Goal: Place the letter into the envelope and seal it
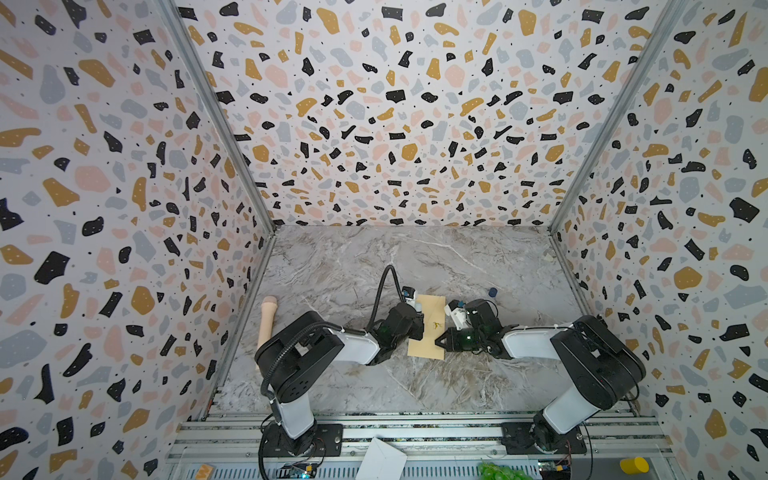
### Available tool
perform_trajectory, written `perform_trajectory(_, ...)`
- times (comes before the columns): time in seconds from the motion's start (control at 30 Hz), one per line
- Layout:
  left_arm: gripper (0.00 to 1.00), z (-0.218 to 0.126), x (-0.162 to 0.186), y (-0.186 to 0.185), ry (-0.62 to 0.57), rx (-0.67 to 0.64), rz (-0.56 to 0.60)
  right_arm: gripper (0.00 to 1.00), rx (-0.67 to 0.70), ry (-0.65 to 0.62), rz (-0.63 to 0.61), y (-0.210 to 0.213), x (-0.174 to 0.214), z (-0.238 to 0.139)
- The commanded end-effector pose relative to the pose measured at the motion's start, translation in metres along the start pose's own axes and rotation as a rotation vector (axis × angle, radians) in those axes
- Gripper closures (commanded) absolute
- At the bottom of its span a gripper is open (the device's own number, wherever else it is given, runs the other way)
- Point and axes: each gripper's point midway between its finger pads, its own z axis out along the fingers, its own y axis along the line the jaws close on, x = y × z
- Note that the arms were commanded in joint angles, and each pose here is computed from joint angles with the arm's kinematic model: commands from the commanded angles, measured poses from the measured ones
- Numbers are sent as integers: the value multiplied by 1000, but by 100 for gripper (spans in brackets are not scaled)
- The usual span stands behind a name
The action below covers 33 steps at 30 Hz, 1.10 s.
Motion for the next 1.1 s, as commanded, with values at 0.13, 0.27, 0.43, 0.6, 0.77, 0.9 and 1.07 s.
perform_trajectory(0.13,100,2,29,22,92,-80,27,100,90,26,56,-22,-28,17)
perform_trajectory(0.27,100,1,29,22,93,-81,29,100,94,10,58,-25,-46,20)
perform_trajectory(0.43,100,2,30,23,94,-85,31,100,94,-4,63,-31,-55,18)
perform_trajectory(0.6,100,1,30,22,93,-82,32,100,107,-29,113,-52,-70,10)
perform_trajectory(0.77,100,0,26,21,86,-82,30,100,88,-38,114,-51,-77,8)
perform_trajectory(0.9,100,1,27,21,87,-82,28,100,66,-15,84,-36,-67,13)
perform_trajectory(1.07,100,3,28,21,91,-81,24,100,46,33,35,-14,-42,20)
